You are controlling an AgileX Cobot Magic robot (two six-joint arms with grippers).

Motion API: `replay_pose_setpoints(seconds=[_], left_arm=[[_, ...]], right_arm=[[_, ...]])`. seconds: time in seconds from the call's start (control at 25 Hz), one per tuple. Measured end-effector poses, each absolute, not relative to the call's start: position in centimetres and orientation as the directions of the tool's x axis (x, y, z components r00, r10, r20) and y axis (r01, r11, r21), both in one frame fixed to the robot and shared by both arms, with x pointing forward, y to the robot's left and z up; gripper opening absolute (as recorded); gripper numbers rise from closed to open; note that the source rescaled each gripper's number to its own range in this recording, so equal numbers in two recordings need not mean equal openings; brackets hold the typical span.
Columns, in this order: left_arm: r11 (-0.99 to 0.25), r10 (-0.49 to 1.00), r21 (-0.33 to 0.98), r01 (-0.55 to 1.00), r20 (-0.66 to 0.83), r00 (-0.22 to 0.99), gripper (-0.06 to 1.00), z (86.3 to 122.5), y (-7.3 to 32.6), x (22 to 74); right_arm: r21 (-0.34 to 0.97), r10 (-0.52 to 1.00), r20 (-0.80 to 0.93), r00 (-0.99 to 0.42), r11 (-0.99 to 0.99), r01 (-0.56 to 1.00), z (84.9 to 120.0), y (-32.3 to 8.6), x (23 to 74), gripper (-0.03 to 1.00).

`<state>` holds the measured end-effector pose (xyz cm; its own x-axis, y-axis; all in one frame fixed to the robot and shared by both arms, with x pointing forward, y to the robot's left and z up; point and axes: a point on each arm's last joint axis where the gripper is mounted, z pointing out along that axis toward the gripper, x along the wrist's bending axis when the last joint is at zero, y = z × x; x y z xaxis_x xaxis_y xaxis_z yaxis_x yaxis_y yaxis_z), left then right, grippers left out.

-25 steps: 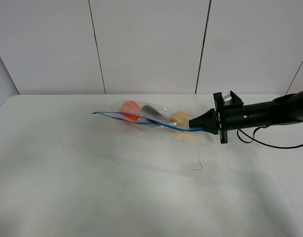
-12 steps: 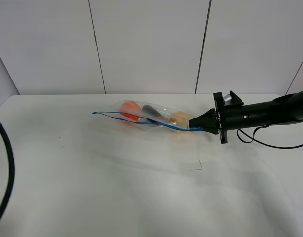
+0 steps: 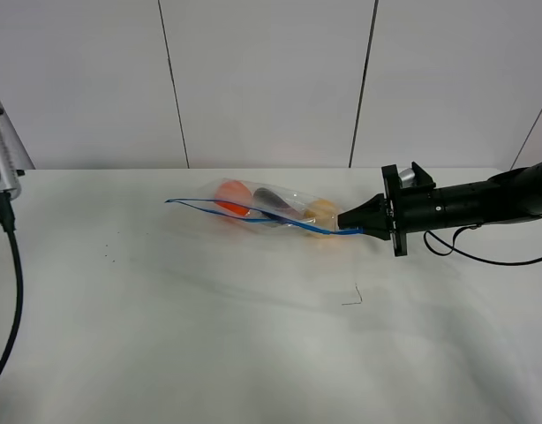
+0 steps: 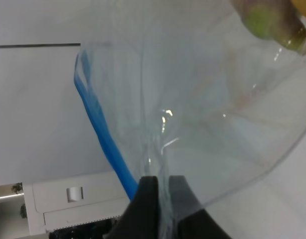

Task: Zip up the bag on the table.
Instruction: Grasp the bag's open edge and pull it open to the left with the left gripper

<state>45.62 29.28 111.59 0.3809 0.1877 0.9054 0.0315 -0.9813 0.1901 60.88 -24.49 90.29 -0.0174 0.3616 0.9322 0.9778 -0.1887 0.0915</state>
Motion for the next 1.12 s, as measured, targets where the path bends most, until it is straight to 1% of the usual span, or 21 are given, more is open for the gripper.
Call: replay_pose_setpoints(seconds=[0.2,0.4,0.64,0.8,0.92,1.12], left_arm=[[-0.976,0.176,0.204,-0.072,0.942,0.286,0.99,111.5,27.1,47.7],[-0.938,0.215,0.28,-0.205,0.932,0.291,0.99,110.3,22.7,49.2],[-0.882,0.187,0.295,-0.368,0.935,0.3,0.99,107.4,16.7,50.6],[-0.827,0.162,0.295,-0.478,0.94,0.301,0.99,105.9,12.5,50.0],[-0.787,0.16,0.3,-0.539,0.943,0.291,0.99,105.1,10.2,49.3],[-0.736,0.107,0.315,-0.599,0.928,0.358,0.99,102.3,6.6,48.0]], right_arm=[[0.092,0.362,0.932,-0.018,-0.188,0.978,90.3,-24.5,60.9,0.0],[0.092,0.362,0.932,-0.018,-0.188,0.978,90.3,-24.5,60.9,0.0],[0.095,0.362,0.932,-0.021,-0.187,0.978,90.3,-24.5,60.9,0.0],[0.095,0.362,0.932,-0.021,-0.187,0.978,90.3,-24.5,60.9,0.0],[0.096,0.363,0.932,-0.022,-0.187,0.978,90.3,-24.5,60.9,0.0],[0.098,0.363,0.931,-0.024,-0.186,0.978,90.3,-24.5,60.9,0.0]])
